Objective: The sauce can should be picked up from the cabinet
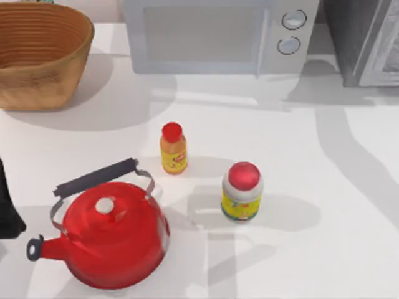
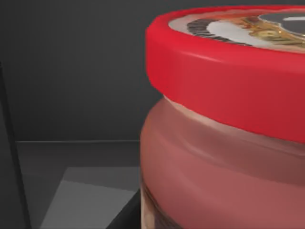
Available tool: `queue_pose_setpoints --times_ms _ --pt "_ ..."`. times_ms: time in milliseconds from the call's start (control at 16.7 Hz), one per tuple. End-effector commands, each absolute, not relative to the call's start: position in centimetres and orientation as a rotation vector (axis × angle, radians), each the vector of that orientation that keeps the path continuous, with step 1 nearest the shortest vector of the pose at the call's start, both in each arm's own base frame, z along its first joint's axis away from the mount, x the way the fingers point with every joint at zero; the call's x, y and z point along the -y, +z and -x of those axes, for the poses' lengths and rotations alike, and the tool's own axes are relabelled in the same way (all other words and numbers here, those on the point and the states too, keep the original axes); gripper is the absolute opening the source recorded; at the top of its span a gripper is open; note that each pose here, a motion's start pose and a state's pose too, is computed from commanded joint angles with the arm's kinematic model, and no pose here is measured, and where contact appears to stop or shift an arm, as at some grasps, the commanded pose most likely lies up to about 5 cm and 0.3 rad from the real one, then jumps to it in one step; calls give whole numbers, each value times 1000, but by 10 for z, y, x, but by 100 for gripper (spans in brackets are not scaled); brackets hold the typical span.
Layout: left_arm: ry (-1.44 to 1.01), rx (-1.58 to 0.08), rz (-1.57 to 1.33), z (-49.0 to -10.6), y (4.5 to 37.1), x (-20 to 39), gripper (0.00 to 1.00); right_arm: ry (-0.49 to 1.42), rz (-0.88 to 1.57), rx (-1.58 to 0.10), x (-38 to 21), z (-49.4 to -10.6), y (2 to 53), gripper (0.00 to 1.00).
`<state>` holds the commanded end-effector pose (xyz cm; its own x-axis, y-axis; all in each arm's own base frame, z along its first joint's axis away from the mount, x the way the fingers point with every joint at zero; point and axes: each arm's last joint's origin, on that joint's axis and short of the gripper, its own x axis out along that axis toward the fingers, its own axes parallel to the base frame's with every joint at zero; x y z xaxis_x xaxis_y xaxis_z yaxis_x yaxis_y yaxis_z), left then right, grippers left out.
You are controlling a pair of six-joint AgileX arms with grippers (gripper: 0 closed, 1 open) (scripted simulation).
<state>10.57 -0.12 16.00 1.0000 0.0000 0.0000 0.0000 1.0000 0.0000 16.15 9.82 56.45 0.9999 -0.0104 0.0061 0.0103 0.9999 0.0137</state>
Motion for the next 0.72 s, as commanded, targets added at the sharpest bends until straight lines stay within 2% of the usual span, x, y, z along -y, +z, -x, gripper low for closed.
queue_pose_setpoints --times_ms 360,720 --pt "0 0 0 -106 160 1 100 -13 -4 1 -65 -145 515 0" --pt "0 0 0 -106 160 1 100 -13 23 -69 -31 -126 384 0"
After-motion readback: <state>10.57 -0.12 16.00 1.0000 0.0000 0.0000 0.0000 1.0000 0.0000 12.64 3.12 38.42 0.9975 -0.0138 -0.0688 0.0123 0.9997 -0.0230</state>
